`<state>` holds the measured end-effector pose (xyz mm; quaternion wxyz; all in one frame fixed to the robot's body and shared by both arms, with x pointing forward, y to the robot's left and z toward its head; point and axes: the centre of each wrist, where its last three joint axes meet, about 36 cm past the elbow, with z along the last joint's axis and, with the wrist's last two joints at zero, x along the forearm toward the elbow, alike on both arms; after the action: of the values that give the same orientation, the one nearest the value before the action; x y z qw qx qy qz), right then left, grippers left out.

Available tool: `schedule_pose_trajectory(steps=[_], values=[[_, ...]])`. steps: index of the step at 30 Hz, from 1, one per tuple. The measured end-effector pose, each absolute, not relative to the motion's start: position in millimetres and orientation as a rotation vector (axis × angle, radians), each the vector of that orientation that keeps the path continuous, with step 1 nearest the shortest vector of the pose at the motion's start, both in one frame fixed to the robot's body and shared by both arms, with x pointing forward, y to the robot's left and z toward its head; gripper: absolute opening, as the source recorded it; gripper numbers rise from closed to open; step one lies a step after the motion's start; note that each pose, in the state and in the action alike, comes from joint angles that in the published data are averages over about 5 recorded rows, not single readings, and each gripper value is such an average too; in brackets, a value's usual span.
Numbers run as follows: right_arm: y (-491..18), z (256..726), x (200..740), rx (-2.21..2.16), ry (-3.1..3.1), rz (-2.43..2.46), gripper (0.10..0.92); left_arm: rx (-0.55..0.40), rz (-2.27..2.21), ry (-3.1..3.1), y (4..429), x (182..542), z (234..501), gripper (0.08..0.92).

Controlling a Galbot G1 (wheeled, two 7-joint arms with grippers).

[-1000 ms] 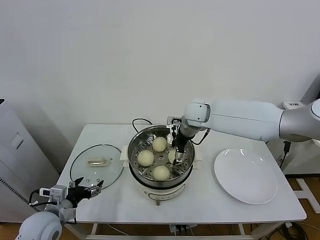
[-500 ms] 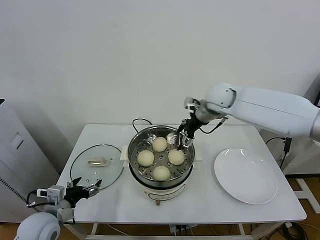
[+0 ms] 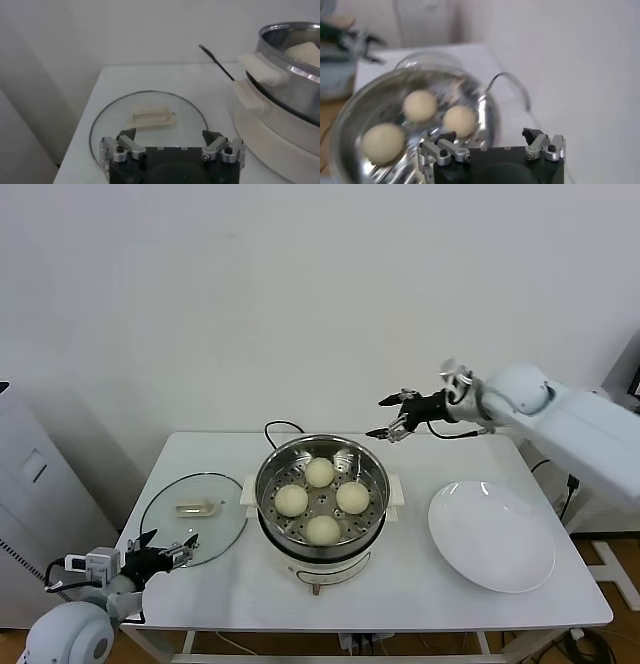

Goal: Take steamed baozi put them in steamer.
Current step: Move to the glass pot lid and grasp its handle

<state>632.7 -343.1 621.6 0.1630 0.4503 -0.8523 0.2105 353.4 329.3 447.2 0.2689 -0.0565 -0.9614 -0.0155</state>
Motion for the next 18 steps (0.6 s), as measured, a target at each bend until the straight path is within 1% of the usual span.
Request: schedule_pose_trajectory(steps=[7, 18], values=[[-378.0, 580.9, 607.0, 1.116, -2.725, 0.44, 0.823, -0.154, -0.023, -2.605, 331.3, 354.2, 445.5, 0.823], [-406.1, 503.7, 552.8, 0.756, -3.015, 0.203, 0.823, -0.141, -0.127, -2.643, 333.8, 355.0, 436.0, 0.823]])
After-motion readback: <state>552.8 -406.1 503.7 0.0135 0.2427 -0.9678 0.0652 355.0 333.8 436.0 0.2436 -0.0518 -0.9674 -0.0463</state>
